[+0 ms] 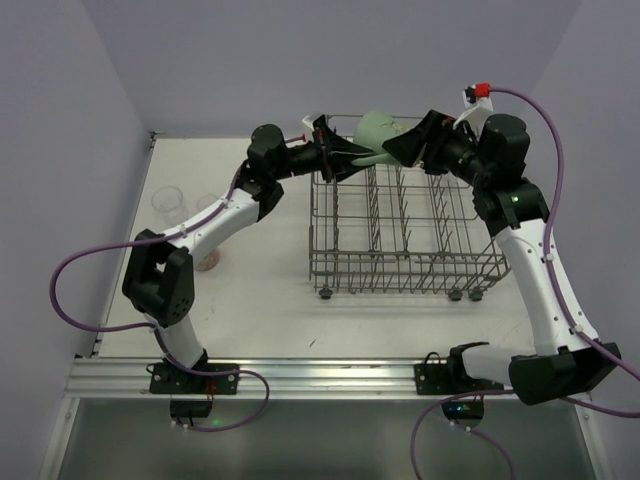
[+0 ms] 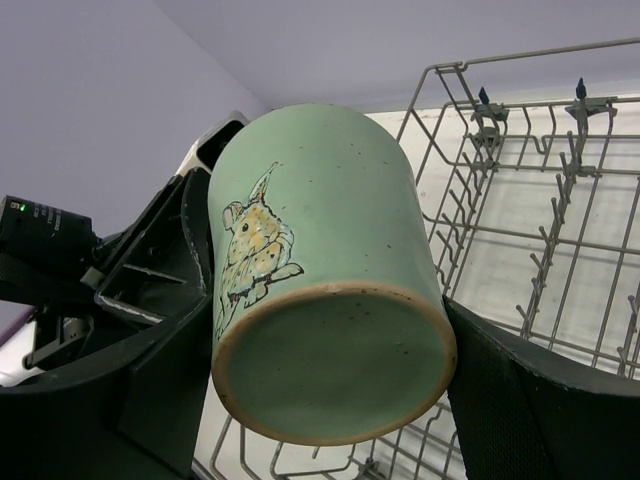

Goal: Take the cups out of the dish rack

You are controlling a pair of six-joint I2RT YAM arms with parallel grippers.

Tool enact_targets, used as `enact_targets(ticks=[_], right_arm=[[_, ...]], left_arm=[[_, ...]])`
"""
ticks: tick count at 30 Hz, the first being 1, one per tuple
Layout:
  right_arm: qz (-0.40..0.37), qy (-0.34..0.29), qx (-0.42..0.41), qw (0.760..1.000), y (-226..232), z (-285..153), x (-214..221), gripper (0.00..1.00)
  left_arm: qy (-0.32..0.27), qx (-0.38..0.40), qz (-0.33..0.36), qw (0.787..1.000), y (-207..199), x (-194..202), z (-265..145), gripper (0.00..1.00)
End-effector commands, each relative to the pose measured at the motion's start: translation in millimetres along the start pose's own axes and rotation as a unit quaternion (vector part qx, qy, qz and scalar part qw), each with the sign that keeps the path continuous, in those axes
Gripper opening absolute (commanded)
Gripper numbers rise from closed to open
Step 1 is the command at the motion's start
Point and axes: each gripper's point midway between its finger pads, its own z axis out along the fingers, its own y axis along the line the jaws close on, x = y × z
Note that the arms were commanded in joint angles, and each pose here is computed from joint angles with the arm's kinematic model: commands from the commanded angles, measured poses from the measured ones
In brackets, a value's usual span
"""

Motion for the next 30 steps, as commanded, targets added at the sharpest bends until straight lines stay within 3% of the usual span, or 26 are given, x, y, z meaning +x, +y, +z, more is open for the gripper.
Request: enact_targets(ticks=[1,8,12,22,25,26,30], right_arm=[[-0.022,-0.002,-0.024,0.999,9.5,5.4,-1.9,0.00],[-0.065,-0.048,-0.058,0.995,22.0,-3.6,-13.4,0.00],[-0.095,-0.079,-0.094,0.988,31.6,-5.7,-17.8,0.00],[-0.096,-0.068,-0.082,0.990,17.9,4.3,-7.6,0.00],[-0.093,-0.068,-0.057,0.992,11.6,4.6,-11.1,0.30],[-0.091,-0.065,-0.045,0.993,7.9,3.7,-11.4,0.52],[-0.098,-0.077,-0.013,0.992,4.3,-3.4,-23.1,0.90]], left_arm=[[0.064,0.063,-0.134,0.987,-70.6,53.3,-5.4,0.00],[0.119,0.155,-0.087,0.977,-137.8,87.4,2.8,0.00],[0.127,0.143,-0.084,0.978,-157.3,102.1,8.1,0.00],[0.109,0.108,-0.082,0.985,-150.6,109.7,8.0,0.00],[0.108,0.094,-0.074,0.987,-145.9,111.5,9.1,0.00],[0.112,0.090,-0.072,0.987,-144.6,113.7,8.1,0.00],[0.112,0.078,-0.063,0.989,-132.6,113.8,6.0,0.00]])
